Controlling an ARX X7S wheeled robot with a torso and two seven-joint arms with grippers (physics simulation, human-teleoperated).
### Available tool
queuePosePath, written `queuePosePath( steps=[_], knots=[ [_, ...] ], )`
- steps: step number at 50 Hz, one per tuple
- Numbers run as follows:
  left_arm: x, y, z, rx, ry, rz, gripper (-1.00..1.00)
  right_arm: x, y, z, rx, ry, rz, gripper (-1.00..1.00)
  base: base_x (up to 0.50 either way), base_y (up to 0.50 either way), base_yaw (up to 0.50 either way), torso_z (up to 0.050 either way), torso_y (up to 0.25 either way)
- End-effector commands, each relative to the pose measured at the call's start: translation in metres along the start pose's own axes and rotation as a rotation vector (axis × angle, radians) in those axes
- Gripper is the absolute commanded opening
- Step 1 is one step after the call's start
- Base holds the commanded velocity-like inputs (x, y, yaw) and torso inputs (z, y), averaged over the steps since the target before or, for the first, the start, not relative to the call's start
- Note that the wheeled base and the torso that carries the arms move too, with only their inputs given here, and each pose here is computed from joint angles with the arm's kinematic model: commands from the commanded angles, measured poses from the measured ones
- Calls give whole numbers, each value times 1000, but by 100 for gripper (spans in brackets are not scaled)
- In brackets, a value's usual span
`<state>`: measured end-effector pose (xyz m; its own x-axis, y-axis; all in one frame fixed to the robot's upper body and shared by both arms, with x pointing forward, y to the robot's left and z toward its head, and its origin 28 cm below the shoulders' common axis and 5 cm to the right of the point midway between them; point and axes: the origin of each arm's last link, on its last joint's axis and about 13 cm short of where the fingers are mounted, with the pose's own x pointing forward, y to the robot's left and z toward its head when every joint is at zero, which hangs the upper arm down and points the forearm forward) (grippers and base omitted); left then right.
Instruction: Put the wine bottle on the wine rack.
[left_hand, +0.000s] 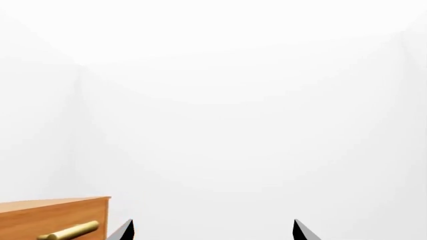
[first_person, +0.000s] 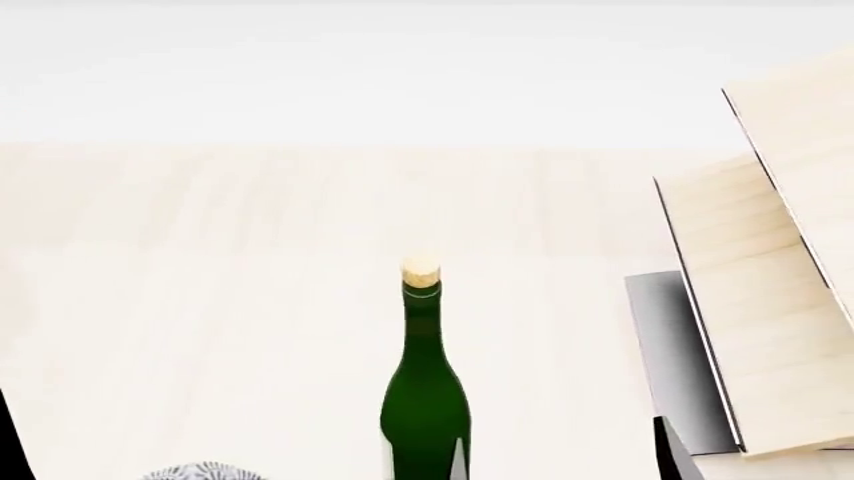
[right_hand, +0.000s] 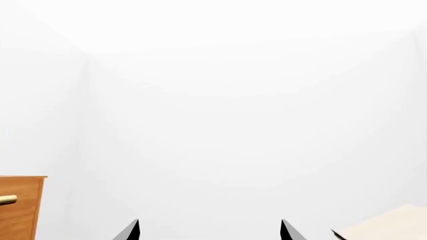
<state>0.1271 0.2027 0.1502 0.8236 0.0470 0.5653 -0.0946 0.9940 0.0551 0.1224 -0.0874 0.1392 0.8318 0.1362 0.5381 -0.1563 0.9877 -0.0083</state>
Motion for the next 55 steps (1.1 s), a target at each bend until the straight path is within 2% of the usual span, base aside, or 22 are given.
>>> queuePosePath(
  steps=[1, 55],
  knots=[
    [-1, -1, 0, 0, 1, -2, 100, -1, 1, 0, 2, 2, 3, 100, 0, -74, 0, 0, 0],
    [-1, -1, 0, -2, 0, -4, 100, -2, 1, -1, 7, 6, 6, 100, 0, -72, 0, 0, 0]
  ],
)
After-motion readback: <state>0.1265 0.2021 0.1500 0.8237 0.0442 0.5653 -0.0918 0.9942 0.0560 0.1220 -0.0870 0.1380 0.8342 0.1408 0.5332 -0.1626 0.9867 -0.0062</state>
